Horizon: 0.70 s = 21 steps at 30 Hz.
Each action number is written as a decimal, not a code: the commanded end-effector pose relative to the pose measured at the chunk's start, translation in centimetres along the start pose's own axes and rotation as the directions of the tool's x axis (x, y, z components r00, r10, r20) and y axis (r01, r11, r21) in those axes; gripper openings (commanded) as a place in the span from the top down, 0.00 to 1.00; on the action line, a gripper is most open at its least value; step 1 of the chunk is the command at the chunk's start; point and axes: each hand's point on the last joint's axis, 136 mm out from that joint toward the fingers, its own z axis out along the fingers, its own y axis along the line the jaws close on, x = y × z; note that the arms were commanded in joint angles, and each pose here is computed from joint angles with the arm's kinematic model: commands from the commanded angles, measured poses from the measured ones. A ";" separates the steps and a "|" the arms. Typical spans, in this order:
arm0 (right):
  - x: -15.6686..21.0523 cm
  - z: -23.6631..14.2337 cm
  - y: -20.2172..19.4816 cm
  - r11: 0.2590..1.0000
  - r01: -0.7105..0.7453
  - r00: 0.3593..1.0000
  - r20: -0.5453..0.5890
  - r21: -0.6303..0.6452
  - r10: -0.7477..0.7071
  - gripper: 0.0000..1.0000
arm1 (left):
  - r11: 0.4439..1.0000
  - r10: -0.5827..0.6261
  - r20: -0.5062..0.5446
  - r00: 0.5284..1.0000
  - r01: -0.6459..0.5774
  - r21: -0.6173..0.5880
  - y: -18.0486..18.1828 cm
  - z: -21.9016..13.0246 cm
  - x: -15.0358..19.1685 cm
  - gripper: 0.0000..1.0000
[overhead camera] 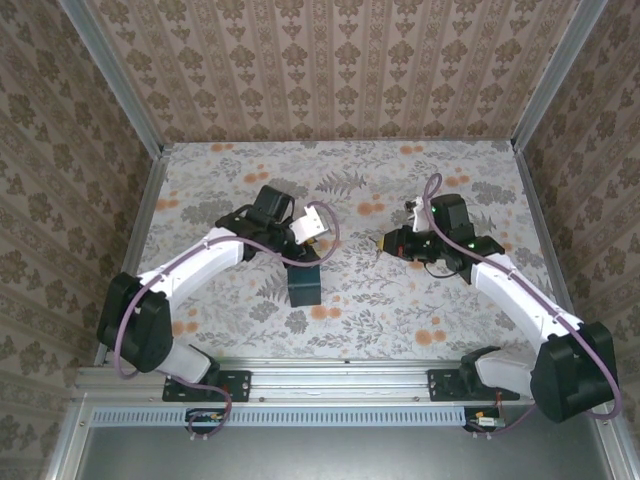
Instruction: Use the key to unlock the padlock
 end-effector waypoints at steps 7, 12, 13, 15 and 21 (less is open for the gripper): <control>-1.5 1.4 2.2 0.998 0.056 0.998 -0.011 -0.003 -0.056 0.99 | 0.996 -0.082 0.126 0.989 0.080 0.026 -0.2 -2.7 -0.8 0.33; -2.4 2.5 2.4 0.998 0.066 0.998 -0.013 -0.007 -0.066 0.99 | 0.985 -0.169 0.176 0.970 0.170 0.014 0.6 -3.7 -1.7 0.27; -2.6 2.6 2.6 0.997 0.071 0.997 -0.013 -0.014 -0.071 0.99 | 0.982 -0.187 0.186 0.965 0.186 0.022 0.7 -3.9 -1.8 0.26; -3.0 3.0 2.8 0.996 0.080 0.997 -0.015 -0.025 -0.081 0.99 | 0.976 -0.215 0.196 0.957 0.208 0.058 0.7 -3.9 -2.0 0.26; -2.6 4.2 3.6 0.990 0.097 0.992 -0.070 -0.102 -0.104 0.99 | 0.976 -0.209 0.152 0.966 0.198 0.089 1.3 -2.9 -1.0 0.29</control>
